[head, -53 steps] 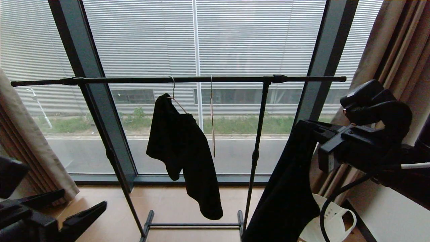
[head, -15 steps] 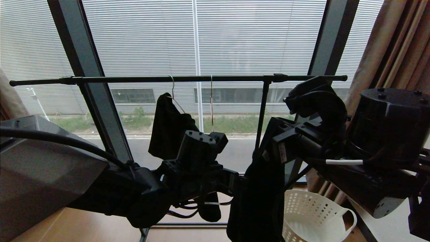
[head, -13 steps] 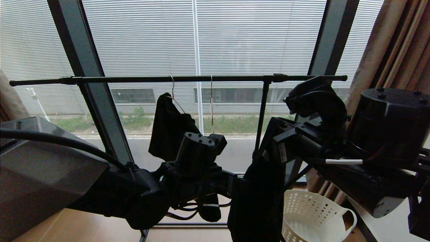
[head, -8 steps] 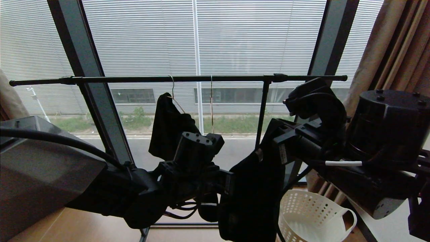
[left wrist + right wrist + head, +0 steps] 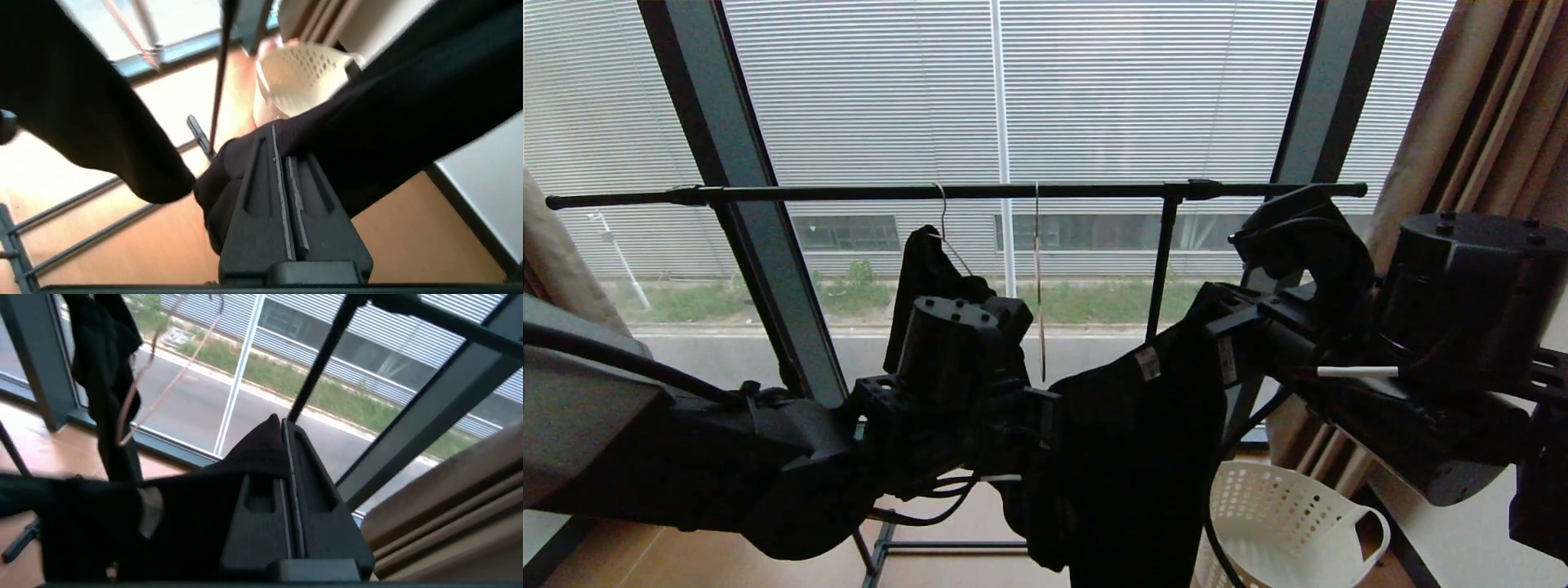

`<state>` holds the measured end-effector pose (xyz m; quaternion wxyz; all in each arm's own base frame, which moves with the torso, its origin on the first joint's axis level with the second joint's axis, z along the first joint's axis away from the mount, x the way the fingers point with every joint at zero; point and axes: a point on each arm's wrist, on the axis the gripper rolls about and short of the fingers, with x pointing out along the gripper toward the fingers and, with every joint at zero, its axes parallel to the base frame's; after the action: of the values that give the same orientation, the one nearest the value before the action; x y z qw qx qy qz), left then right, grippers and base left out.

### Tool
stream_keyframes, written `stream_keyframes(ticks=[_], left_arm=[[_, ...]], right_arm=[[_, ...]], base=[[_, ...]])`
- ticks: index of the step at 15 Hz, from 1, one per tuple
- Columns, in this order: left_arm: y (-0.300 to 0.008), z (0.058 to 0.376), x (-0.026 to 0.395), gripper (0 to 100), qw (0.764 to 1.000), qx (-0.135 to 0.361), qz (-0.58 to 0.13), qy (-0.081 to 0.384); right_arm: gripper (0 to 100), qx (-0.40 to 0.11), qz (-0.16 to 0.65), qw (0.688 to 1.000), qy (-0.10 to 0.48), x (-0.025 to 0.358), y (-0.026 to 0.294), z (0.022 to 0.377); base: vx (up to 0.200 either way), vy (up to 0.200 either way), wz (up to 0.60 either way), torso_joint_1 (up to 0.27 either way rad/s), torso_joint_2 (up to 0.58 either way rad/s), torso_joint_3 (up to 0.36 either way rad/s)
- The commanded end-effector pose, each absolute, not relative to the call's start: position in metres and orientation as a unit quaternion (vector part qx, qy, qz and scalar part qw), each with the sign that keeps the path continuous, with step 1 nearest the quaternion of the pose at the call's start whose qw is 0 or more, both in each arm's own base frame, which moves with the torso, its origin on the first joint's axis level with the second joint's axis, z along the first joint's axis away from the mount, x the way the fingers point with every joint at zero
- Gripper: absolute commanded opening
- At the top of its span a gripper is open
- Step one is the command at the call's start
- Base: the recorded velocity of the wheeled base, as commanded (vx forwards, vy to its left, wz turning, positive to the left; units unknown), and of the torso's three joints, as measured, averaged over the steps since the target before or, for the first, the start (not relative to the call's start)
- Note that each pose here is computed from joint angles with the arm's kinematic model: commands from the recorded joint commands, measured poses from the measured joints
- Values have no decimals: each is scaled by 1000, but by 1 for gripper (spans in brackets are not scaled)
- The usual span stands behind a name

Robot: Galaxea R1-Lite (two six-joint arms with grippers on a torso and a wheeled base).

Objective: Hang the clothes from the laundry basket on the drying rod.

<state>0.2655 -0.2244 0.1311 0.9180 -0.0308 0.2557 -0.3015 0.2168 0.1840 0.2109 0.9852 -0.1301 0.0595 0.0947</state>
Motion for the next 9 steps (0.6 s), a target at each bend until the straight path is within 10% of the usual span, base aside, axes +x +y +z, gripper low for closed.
stream_keyframes(ticks=[1, 9], left_arm=[[-213, 151, 264, 0, 927, -44, -294, 229], [-204, 184, 272, 0, 949, -47, -263, 169]], right_arm=[[0, -134, 89, 985, 66, 219, 181, 207], [0, -175, 172, 963, 109, 217, 174, 179]], base=[[0, 0, 0, 0, 0, 0], [0, 0, 0, 0, 0, 0]])
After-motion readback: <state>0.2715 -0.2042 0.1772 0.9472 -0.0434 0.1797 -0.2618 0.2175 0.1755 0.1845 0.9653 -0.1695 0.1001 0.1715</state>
